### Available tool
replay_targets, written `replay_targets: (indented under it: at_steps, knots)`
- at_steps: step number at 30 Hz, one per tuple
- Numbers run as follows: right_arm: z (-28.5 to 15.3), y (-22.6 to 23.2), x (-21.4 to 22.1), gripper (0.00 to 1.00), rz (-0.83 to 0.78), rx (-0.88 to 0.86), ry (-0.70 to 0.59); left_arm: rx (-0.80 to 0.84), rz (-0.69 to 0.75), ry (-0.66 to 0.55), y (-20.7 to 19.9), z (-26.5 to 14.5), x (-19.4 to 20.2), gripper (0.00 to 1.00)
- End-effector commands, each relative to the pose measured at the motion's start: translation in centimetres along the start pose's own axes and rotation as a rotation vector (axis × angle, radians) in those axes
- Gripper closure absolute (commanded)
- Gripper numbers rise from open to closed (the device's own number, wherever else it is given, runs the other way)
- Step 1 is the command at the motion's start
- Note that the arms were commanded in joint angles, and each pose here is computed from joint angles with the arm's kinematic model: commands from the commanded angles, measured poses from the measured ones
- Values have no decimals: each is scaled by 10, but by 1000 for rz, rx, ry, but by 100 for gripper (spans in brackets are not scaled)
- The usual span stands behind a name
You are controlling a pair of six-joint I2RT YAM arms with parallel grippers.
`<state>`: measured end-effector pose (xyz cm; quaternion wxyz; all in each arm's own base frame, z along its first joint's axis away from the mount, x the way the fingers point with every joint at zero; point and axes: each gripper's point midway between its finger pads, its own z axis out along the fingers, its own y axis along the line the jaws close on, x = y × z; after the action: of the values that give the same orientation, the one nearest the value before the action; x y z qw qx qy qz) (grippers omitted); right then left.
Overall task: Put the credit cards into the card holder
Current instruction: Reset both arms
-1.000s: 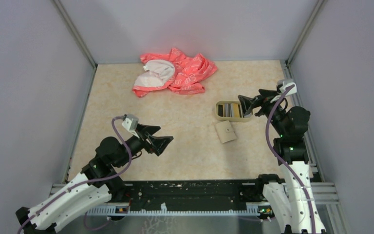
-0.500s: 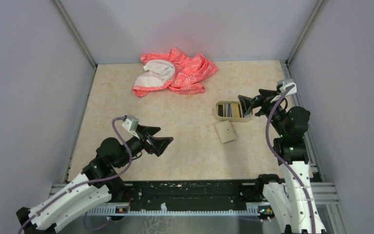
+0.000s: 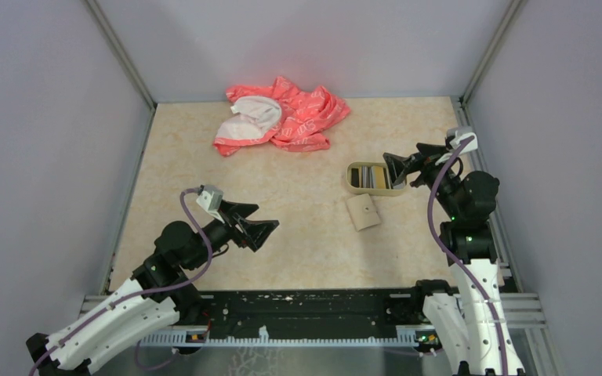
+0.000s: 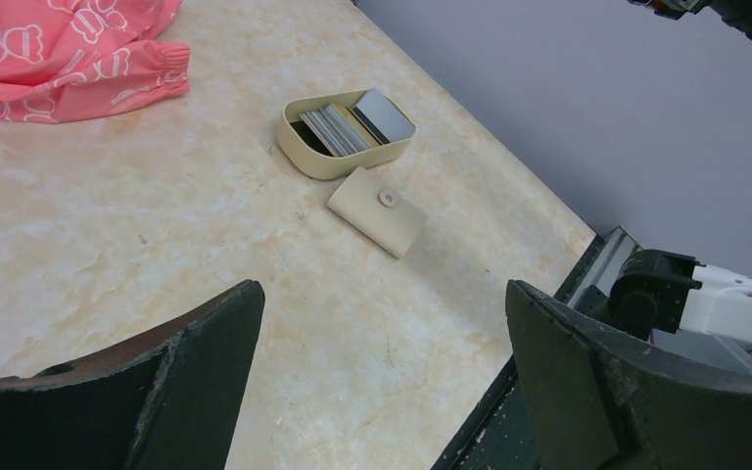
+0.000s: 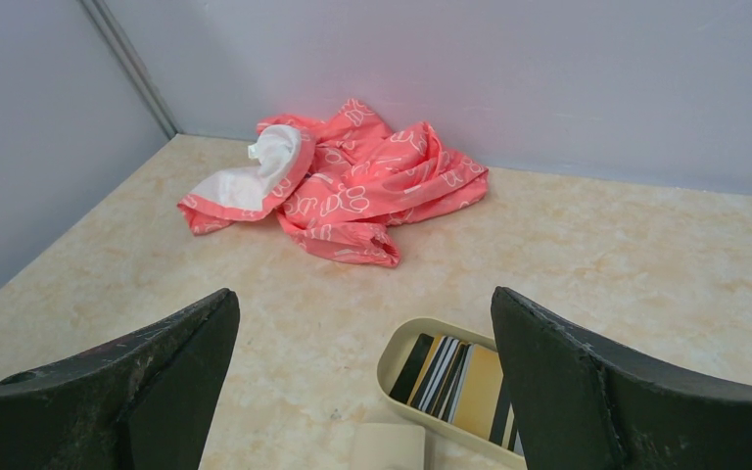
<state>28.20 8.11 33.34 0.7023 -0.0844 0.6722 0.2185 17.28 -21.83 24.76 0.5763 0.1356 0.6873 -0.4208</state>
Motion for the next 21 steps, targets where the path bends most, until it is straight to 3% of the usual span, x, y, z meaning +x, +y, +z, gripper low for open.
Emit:
replay_targets:
  at_steps: [1,21]
  knots:
    - [-1,2,-12,1,-15,-5,-43,11,-5,-35,-3,-1,-9,2]
    - [-1,1,-11,2,-15,-1,-41,8,-5,-34,-1,-2,-7,2]
